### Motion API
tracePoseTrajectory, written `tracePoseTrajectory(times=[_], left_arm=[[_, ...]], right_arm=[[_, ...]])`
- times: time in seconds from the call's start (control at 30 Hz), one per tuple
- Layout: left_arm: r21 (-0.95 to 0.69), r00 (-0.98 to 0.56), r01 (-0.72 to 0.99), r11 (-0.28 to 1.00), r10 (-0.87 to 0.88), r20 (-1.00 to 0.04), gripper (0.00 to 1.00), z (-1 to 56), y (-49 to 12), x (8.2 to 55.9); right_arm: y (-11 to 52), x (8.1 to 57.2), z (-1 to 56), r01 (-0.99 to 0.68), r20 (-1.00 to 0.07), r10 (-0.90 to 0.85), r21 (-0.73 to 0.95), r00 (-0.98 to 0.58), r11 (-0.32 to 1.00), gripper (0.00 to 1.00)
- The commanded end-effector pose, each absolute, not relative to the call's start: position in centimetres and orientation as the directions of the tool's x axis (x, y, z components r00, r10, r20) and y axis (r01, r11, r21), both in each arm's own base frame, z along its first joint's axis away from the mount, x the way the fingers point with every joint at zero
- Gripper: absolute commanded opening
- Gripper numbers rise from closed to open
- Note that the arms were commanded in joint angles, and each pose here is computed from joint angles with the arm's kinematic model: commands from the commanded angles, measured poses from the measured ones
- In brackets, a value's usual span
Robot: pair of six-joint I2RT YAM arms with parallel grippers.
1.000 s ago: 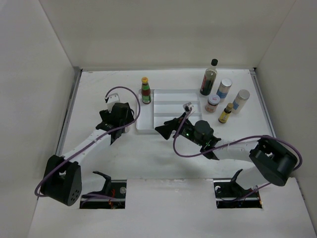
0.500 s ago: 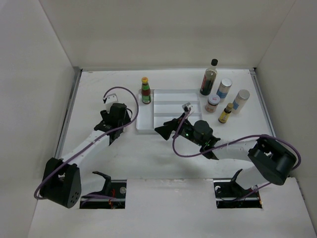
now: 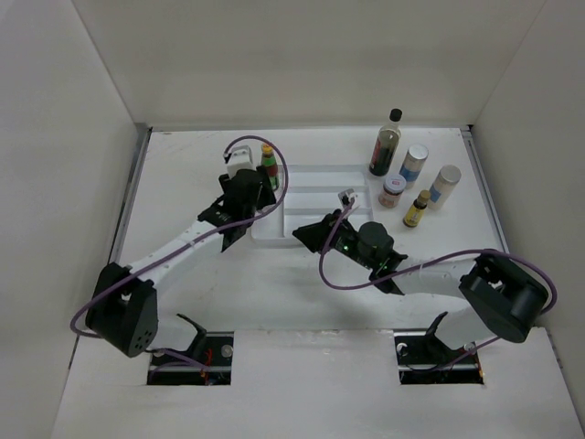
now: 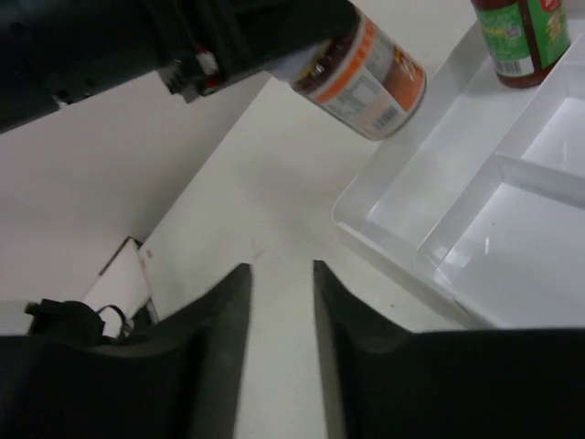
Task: Organize the condiment bottles
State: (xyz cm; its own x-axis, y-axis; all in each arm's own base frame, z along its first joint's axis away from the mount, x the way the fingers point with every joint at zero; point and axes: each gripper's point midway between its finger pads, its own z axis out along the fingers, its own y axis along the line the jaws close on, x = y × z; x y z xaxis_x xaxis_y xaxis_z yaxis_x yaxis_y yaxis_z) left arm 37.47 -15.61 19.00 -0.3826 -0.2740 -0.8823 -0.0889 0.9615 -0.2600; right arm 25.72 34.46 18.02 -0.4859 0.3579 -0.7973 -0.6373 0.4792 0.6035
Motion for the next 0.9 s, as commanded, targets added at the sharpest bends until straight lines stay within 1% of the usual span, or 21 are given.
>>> tracePoseTrajectory(times=[0.0,0.07,0.17,0.27,0.4,0.5,0.67,0.8,0.87], left_arm=[[-0.342,-0.274,-0.034,0.939,-0.338,-0.901,0.34,22.6,-17.5,39.8],[-0.331,-0.288,-0.035,0.943,-0.327,-0.9,0.34,21.7,-17.9,40.3],[-0.318,-0.301,-0.04,0.947,-0.315,-0.9,0.34,20.4,-18.3,41.1],[-0.299,-0.325,-0.04,0.953,-0.295,-0.898,0.34,19.2,-18.7,41.6],[-0.266,-0.356,-0.039,0.963,-0.262,-0.897,0.35,17.3,-19.2,41.9],[-0.244,-0.379,-0.04,0.969,-0.241,-0.893,0.38,16.1,-19.3,41.8],[-0.233,-0.405,-0.037,0.972,-0.228,-0.885,0.53,14.9,-19.5,41.1],[-0.254,-0.381,-0.025,0.967,-0.244,-0.892,0.76,16.1,-19.3,40.2],[-0.276,-0.35,-0.019,0.961,-0.265,-0.898,0.84,17.5,-18.9,39.7]], right_arm=[[34.0,26.1,21.6,-0.667,-0.798,0.437,0.593,-0.415,0.451,0.33],[34.0,26.3,21.1,-0.653,-0.792,0.439,0.604,-0.425,0.458,0.25],[34.1,26.2,21.4,-0.658,-0.793,0.435,0.602,-0.426,0.453,0.24],[33.9,26.4,21.1,-0.65,-0.794,0.438,0.602,-0.423,0.463,0.27],[33.8,26.5,21.2,-0.653,-0.797,0.439,0.597,-0.414,0.467,0.38],[33.5,26.9,20.9,-0.636,-0.793,0.449,0.603,-0.412,0.481,0.42],[32.9,27.2,21.1,-0.628,-0.795,0.462,0.598,-0.392,0.498,0.49],[32.5,27.4,21.3,-0.62,-0.796,0.469,0.597,-0.382,0.509,0.58],[32.1,27.9,21.1,-0.609,-0.801,0.47,0.591,-0.37,0.529,0.61]])
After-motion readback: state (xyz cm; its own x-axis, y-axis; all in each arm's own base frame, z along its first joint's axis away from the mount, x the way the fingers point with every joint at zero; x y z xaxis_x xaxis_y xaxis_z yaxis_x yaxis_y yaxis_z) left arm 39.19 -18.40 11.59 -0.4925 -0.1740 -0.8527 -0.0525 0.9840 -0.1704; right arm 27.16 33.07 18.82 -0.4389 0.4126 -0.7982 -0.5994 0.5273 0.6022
